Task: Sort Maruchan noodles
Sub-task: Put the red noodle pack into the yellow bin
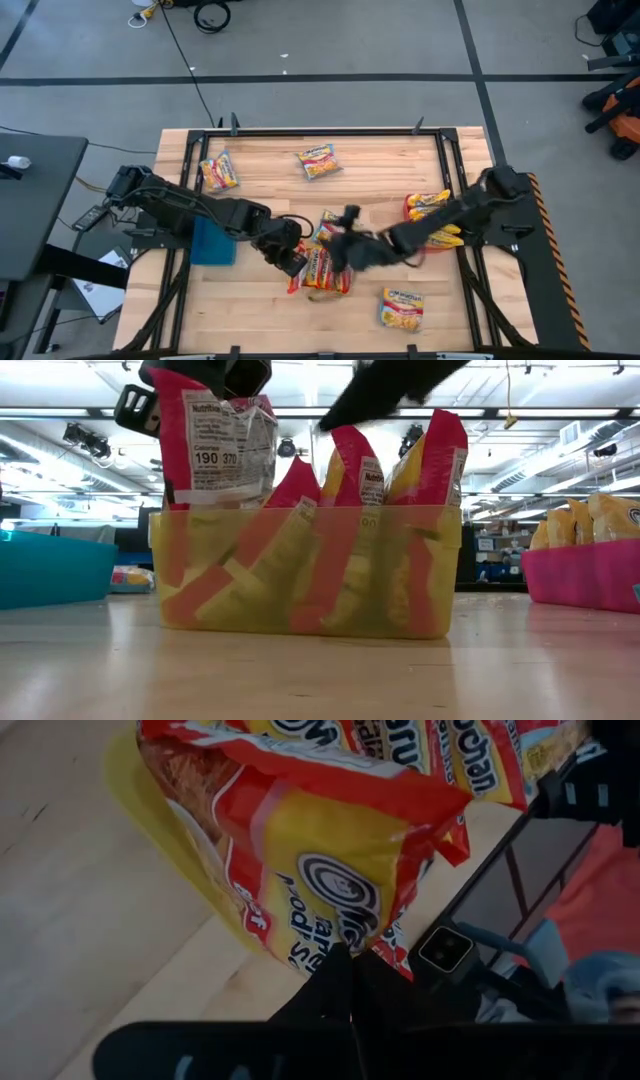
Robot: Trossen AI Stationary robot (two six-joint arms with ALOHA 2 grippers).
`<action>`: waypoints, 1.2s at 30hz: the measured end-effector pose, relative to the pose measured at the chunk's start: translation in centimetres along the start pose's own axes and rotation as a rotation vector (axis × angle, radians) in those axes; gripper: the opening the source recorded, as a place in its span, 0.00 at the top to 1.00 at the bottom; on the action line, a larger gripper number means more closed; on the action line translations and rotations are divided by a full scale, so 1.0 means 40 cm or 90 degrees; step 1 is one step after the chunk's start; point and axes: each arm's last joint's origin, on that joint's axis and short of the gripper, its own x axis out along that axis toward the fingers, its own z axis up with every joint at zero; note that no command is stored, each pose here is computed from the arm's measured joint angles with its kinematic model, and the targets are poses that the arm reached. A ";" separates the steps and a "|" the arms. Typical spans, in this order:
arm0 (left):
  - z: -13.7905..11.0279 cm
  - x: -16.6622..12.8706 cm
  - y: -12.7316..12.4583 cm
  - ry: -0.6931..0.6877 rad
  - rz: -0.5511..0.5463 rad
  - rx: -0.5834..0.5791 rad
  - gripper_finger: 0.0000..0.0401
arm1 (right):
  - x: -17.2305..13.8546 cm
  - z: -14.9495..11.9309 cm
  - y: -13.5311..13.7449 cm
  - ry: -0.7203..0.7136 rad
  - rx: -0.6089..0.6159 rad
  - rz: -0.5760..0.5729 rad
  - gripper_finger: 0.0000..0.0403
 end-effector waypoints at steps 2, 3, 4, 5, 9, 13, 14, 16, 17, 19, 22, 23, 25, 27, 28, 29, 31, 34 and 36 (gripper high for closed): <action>-0.005 0.001 -0.002 0.001 0.000 0.004 0.99 | 0.065 -0.015 -0.006 -0.009 0.003 -0.012 0.40; -0.007 0.002 -0.002 0.001 0.003 0.006 0.99 | 0.095 -0.026 -0.005 -0.008 0.004 -0.015 0.40; -0.010 0.003 -0.003 0.001 0.003 0.007 0.99 | 0.121 -0.036 0.000 -0.011 0.010 -0.015 0.40; -0.012 0.003 -0.003 0.002 0.004 0.009 0.99 | 0.146 -0.047 0.007 -0.012 0.014 0.000 0.40; -0.016 0.004 -0.002 -0.001 0.013 0.013 0.99 | 0.206 -0.069 0.049 -0.024 0.034 0.121 0.40; -0.017 0.003 0.001 -0.002 0.021 0.016 0.99 | 0.213 -0.071 0.075 -0.028 0.053 0.229 0.41; -0.017 0.003 0.002 -0.004 0.024 0.016 0.99 | 0.211 -0.071 0.079 -0.027 0.055 0.247 0.41; -0.015 0.003 0.003 -0.016 0.031 0.018 0.99 | 0.206 -0.071 0.086 -0.026 0.060 0.269 0.41; -0.013 0.003 0.004 -0.021 0.033 0.017 0.99 | 0.205 -0.072 0.087 -0.025 0.061 0.274 0.41; -0.011 0.002 0.005 -0.029 0.038 0.016 0.99 | 0.204 -0.072 0.088 -0.025 0.064 0.281 0.41; -0.018 0.004 0.003 -0.030 0.039 0.014 0.99 | 0.205 -0.070 0.087 -0.028 0.068 0.283 0.41; -0.021 0.005 0.001 -0.032 0.038 0.017 0.99 | 0.204 -0.069 0.086 -0.029 0.069 0.282 0.41; -0.029 0.006 -0.004 -0.032 0.033 0.019 0.99 | 0.205 -0.067 0.085 -0.031 0.071 0.268 0.41; -0.035 0.008 -0.008 -0.039 0.031 0.020 0.99 | 0.206 -0.067 0.082 -0.030 0.072 0.248 0.41; -0.037 0.009 -0.009 -0.046 0.033 0.018 0.99 | 0.206 -0.067 0.081 -0.030 0.073 0.239 0.41; -0.039 0.009 -0.009 -0.057 0.038 0.019 0.99 | 0.207 -0.067 0.079 -0.028 0.073 0.229 0.41; -0.041 0.010 -0.009 -0.089 0.052 0.022 0.99 | 0.205 -0.066 0.074 -0.023 0.071 0.211 0.41; -0.034 0.008 -0.006 -0.131 0.070 0.019 0.99 | 0.189 -0.060 0.064 -0.007 0.059 0.184 0.40; -0.026 0.006 -0.003 -0.154 0.077 0.015 0.99 | 0.166 -0.053 0.059 0.010 0.041 0.162 0.40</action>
